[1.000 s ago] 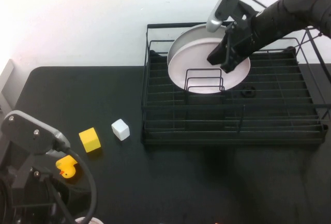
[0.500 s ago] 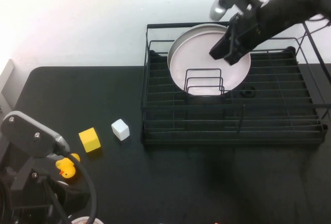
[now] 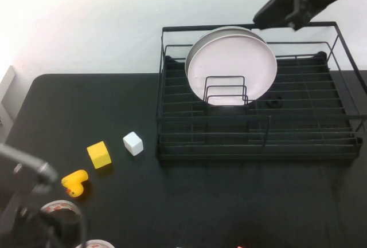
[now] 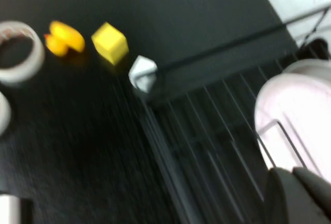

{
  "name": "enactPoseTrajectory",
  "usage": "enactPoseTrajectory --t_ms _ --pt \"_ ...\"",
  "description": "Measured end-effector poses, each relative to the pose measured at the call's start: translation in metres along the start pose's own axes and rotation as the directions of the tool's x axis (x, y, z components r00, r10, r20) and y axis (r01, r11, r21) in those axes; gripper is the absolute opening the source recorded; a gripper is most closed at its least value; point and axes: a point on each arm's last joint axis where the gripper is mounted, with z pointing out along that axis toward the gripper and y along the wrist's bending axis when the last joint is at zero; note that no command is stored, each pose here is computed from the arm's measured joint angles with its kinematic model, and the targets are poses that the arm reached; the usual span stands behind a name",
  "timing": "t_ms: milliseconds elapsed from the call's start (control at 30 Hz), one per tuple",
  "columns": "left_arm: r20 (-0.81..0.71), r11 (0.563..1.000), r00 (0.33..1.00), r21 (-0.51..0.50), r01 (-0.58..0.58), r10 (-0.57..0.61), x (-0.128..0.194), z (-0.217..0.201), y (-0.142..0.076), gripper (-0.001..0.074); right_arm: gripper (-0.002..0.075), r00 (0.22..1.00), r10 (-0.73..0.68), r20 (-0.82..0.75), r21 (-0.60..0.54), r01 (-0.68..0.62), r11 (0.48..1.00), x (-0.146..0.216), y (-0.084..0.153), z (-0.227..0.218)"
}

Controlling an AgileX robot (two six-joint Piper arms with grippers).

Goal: Place plate on rack

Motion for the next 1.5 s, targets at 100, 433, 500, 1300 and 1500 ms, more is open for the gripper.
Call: enactPoseTrajectory --t_ms 100,433,500,1300,1500 --pt "0.059 0.999 0.998 0.0 0.038 -0.038 0.02 -0.011 -0.001 -0.0001 -0.0001 0.998 0.012 0.065 -0.029 -0.01 1.0 -0.007 0.018 -0.019" --pt "0.388 0.992 0.921 -0.104 0.073 -0.027 0.064 -0.064 0.002 -0.0001 -0.0001 0.943 -0.065 0.328 0.112 0.03 0.993 -0.002 0.099 -0.071" --pt "0.423 0.984 0.905 -0.135 0.112 -0.045 0.07 -0.069 0.006 -0.0001 -0.0001 0.927 -0.098 0.361 0.166 0.04 0.985 0.005 0.119 -0.082" --pt "0.424 0.969 0.902 -0.178 0.169 -0.079 0.083 -0.068 0.013 -0.0001 -0.0001 0.787 -0.27 0.555 0.478 -0.037 0.877 0.137 0.266 -0.152" --pt "0.424 0.969 0.902 -0.178 0.169 -0.08 0.083 -0.068 0.013 -0.0001 -0.0001 0.808 -0.228 0.543 0.441 -0.044 0.896 0.148 0.266 -0.138"
